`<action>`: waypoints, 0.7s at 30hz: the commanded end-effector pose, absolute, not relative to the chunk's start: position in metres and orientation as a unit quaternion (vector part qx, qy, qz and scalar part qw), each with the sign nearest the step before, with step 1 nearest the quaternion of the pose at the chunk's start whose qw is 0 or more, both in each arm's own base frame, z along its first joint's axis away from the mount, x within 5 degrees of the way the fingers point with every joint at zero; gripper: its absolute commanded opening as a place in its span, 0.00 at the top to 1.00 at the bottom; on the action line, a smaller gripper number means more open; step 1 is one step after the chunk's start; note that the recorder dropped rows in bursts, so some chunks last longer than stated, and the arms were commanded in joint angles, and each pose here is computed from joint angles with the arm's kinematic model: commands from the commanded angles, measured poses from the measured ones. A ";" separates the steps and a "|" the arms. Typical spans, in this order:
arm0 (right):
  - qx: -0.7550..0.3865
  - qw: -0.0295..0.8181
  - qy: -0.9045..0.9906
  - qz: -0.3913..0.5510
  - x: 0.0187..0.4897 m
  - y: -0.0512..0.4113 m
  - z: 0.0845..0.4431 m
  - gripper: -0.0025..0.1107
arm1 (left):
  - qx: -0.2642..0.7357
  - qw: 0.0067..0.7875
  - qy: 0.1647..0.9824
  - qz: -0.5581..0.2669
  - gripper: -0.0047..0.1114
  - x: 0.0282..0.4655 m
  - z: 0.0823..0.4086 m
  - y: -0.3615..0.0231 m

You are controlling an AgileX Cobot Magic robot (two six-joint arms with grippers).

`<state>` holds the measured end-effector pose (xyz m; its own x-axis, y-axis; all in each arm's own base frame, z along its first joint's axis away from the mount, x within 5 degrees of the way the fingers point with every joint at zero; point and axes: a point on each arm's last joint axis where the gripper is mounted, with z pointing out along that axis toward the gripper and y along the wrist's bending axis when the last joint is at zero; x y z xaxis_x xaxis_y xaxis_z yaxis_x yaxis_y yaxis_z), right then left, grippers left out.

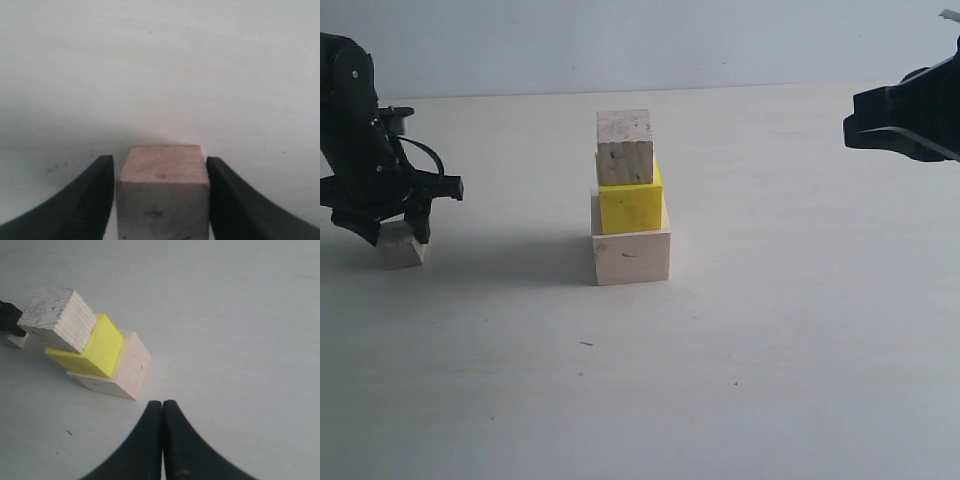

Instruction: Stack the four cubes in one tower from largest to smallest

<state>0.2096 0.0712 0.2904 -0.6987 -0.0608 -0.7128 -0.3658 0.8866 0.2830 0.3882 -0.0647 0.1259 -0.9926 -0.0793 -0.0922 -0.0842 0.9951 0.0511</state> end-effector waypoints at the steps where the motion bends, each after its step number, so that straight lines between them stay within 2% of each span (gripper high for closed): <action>1: -0.120 0.369 0.898 0.207 0.209 0.071 0.290 0.98 | -0.041 0.049 0.998 0.023 0.49 0.391 0.131 -0.065; 6: -0.120 0.369 0.898 0.207 0.209 0.071 0.290 0.98 | -0.042 0.029 0.999 0.014 0.39 0.397 0.132 -0.068; 13: -0.120 0.368 0.898 0.208 0.208 0.071 0.290 0.98 | -0.044 -0.037 0.998 0.022 0.39 0.397 0.117 -0.069; 21: -0.120 0.368 0.898 0.208 0.208 0.071 0.290 0.98 | -0.048 -0.029 0.998 0.015 0.39 0.405 0.129 -0.072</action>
